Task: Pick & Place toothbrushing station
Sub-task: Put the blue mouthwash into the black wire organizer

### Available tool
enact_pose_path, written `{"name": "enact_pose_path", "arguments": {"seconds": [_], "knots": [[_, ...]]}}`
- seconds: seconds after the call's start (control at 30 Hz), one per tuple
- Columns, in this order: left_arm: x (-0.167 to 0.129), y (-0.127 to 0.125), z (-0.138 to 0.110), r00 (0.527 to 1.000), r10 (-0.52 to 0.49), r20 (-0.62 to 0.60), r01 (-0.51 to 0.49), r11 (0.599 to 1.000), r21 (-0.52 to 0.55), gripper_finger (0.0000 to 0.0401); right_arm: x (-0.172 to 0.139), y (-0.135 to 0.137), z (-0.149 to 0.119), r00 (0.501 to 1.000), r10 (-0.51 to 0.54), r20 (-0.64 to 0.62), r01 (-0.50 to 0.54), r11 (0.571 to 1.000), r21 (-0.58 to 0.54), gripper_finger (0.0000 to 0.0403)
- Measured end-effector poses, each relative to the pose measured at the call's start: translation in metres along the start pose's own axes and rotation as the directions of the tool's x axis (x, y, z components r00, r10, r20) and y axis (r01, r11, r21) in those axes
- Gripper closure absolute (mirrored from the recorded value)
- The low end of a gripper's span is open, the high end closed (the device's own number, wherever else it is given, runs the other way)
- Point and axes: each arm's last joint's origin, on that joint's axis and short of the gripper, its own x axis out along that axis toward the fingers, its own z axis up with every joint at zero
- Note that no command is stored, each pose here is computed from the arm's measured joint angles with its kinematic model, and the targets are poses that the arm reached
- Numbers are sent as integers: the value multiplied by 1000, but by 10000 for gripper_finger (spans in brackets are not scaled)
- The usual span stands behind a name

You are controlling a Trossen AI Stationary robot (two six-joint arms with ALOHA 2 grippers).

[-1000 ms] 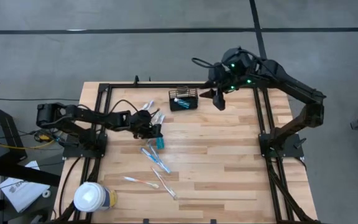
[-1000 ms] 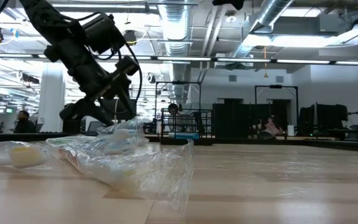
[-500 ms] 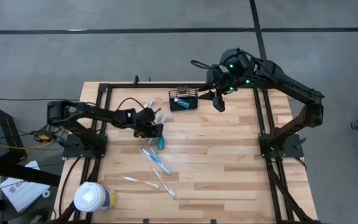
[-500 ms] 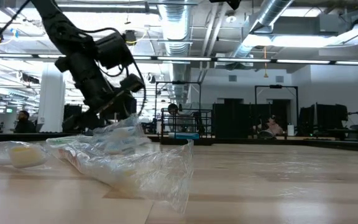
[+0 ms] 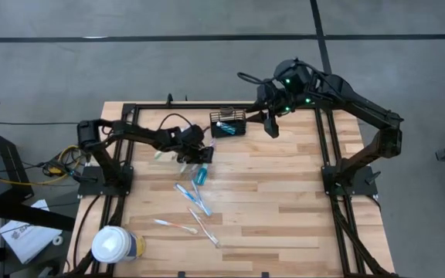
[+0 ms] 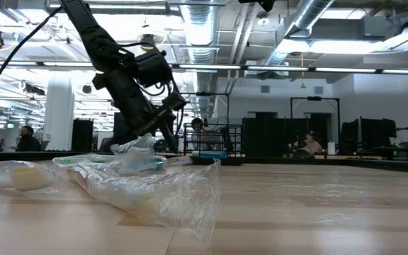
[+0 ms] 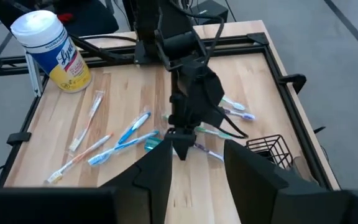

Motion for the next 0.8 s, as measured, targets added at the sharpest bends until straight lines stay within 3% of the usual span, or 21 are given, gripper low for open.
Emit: {"name": "enact_pose_path", "arguments": {"seconds": [0.57,0.8], "knots": [[7,-9,-22,994,-14,-111,24,995,97,190,-4,-12,-1,1000,-21,11,21,1000,7,260],[7,-7,-24,992,10,-123,8,990,141,240,-5,-17,1,999,-30,42,29,1000,7,266]]}}
